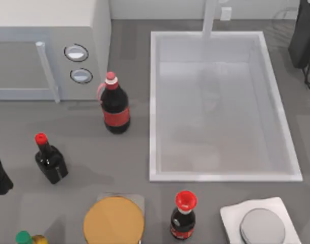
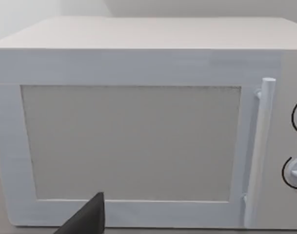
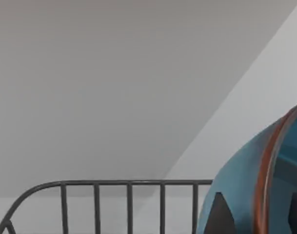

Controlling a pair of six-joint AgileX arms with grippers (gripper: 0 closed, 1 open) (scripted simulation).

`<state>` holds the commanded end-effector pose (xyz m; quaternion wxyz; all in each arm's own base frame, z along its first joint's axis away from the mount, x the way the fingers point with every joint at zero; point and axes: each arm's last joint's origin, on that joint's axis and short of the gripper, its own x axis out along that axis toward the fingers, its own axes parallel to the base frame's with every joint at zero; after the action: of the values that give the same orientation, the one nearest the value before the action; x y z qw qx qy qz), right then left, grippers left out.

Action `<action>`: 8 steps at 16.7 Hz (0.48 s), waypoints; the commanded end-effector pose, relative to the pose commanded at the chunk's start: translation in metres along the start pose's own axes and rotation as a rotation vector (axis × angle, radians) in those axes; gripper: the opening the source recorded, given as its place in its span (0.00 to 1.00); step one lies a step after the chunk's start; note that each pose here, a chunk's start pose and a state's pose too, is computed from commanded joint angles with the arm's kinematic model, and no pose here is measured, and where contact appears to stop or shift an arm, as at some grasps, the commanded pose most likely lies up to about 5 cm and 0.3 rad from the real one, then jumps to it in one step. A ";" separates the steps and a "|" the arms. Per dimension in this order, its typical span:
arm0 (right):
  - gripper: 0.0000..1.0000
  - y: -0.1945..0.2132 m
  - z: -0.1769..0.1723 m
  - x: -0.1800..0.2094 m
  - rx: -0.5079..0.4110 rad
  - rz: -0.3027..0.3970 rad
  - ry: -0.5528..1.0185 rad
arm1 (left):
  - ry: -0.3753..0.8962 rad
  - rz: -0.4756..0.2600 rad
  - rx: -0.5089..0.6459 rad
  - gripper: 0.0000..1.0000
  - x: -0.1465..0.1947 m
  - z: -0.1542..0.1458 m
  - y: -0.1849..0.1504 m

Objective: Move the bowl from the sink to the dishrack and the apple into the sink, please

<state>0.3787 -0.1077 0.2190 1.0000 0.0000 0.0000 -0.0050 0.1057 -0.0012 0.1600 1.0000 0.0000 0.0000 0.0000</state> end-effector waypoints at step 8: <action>1.00 0.000 0.000 0.000 0.000 0.000 0.000 | 0.000 0.000 0.000 1.00 0.000 0.000 0.000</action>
<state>0.3787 -0.1077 0.2190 1.0000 0.0000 0.0000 -0.0050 0.1057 -0.0012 0.1600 1.0000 0.0000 0.0000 0.0000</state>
